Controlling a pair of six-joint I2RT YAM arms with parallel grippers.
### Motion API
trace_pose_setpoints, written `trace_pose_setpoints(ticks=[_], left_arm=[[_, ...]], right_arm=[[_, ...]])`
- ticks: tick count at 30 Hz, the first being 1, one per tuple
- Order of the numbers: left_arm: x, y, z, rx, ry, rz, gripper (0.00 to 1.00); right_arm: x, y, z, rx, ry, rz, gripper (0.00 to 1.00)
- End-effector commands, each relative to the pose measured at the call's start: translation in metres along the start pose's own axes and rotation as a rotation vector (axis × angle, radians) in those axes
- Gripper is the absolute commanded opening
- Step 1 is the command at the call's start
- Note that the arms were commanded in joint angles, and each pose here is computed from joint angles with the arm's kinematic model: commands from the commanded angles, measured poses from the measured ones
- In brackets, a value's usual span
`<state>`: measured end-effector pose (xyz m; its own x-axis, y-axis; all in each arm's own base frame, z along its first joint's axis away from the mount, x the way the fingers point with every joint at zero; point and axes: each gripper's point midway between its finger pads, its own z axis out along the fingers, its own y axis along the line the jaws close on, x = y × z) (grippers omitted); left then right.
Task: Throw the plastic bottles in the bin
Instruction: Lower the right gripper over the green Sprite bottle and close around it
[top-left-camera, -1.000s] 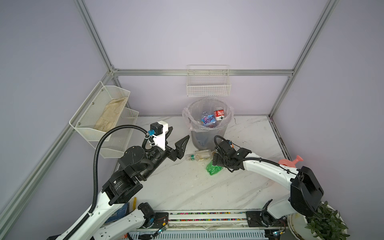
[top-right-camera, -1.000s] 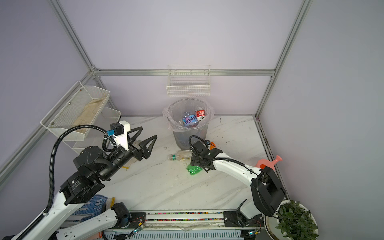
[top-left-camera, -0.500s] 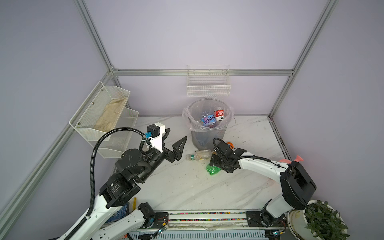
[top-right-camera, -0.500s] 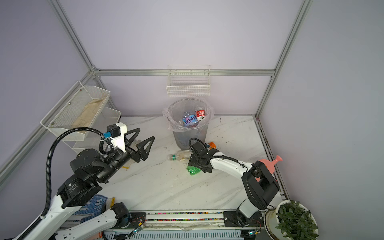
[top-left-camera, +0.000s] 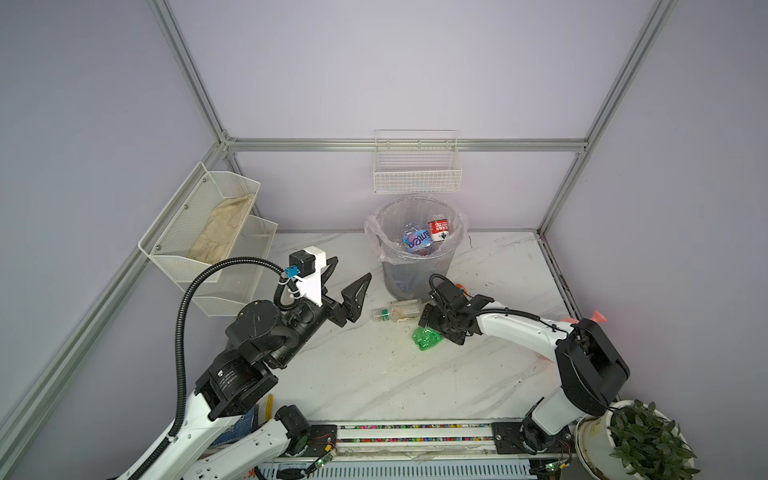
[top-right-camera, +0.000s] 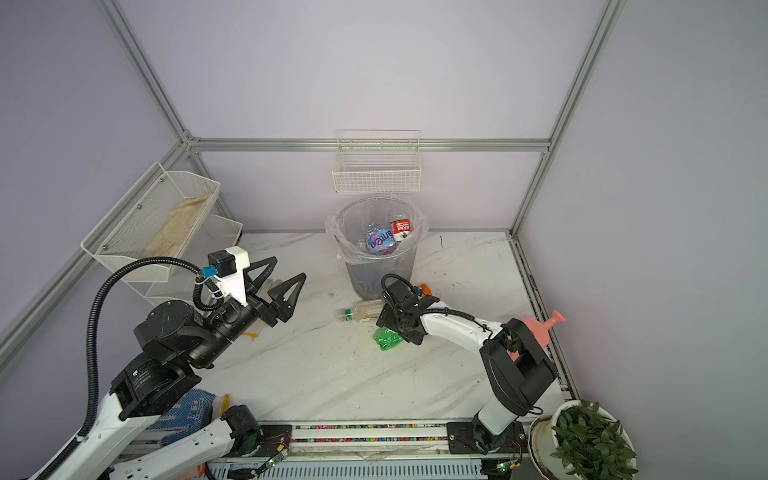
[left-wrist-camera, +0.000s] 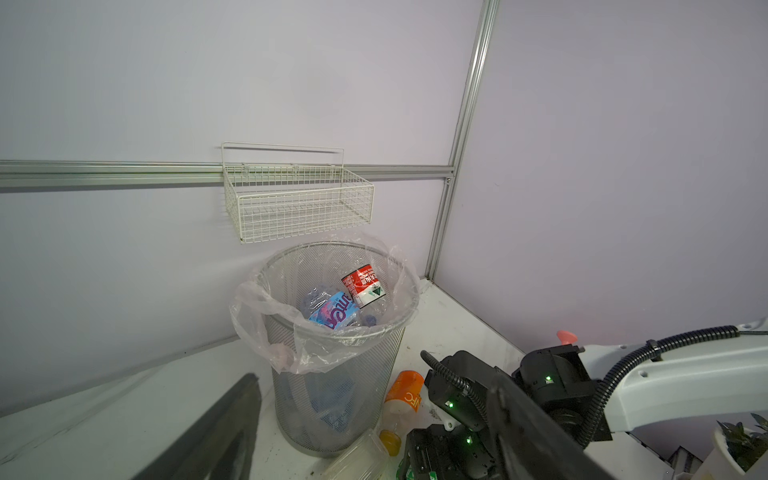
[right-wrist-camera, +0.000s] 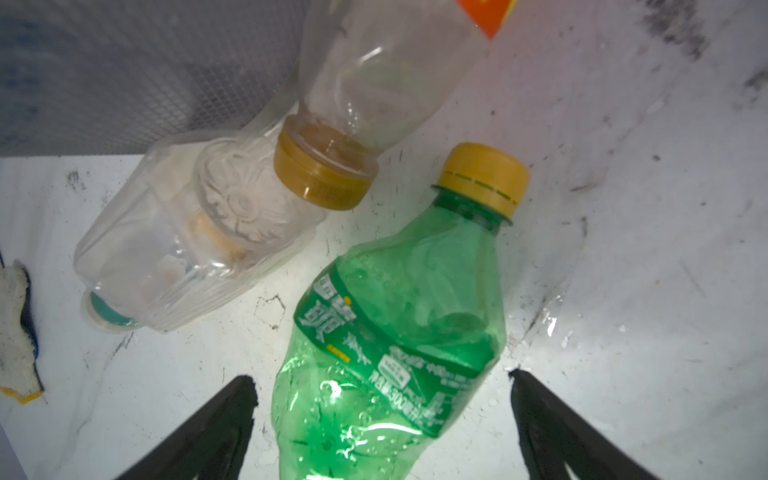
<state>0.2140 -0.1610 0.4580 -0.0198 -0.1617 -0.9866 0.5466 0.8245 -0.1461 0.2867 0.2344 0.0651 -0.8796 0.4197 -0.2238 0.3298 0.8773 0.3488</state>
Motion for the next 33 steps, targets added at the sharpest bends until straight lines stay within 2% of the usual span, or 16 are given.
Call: trace_pose_setpoints(ticks=[1,9,16,24,33], left_arm=[[0.012,0.002,0.002,-0.01,0.021,-0.007,0.84],[0.012,0.003,0.002,-0.013,0.021,-0.005,0.83],[0.012,0.002,0.003,-0.013,0.024,0.0,0.83],[0.012,0.003,0.003,-0.02,0.026,0.002,0.83],[0.012,0.004,0.003,-0.021,0.027,0.001,0.83]], right_arm=[[0.005,-0.011,0.01,0.038,0.021,0.061,0.97],[0.006,-0.02,0.016,0.067,0.016,0.115,0.97],[0.01,-0.017,0.026,0.055,0.041,0.117,0.93],[0.01,-0.019,0.03,0.063,0.038,0.121,0.77],[0.007,-0.024,0.025,0.061,0.015,0.134,0.5]])
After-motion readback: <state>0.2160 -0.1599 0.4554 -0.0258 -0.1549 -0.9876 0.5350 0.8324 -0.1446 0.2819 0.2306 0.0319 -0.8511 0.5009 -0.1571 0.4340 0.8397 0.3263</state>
